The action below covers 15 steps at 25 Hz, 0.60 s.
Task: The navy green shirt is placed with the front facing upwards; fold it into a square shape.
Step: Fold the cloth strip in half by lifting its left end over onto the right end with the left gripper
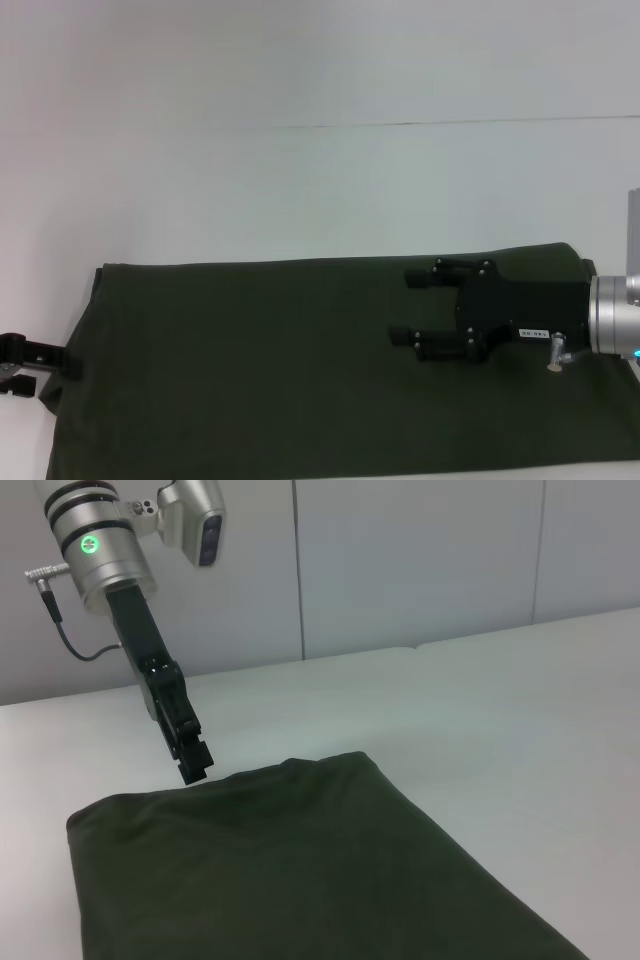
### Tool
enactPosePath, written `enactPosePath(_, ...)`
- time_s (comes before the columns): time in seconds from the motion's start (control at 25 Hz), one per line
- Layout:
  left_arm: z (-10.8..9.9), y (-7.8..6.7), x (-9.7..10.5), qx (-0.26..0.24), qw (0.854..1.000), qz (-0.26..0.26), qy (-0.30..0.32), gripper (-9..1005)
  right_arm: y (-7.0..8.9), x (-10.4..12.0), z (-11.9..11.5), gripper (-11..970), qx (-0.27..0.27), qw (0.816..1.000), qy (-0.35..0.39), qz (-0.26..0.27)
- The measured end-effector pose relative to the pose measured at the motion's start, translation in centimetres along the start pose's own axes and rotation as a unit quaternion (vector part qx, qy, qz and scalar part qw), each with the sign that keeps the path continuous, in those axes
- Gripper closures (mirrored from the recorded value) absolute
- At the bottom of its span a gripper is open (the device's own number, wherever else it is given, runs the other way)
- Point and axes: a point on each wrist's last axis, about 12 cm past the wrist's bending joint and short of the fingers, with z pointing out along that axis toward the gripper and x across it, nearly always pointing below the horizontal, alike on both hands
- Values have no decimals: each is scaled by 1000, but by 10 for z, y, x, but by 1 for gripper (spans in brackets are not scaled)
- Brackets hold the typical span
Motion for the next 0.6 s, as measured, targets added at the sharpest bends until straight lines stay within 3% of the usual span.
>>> enactPosePath(0.6,4,0,0,-11,1000,3,3,160,0,0,0,150,0,1000,2,0)
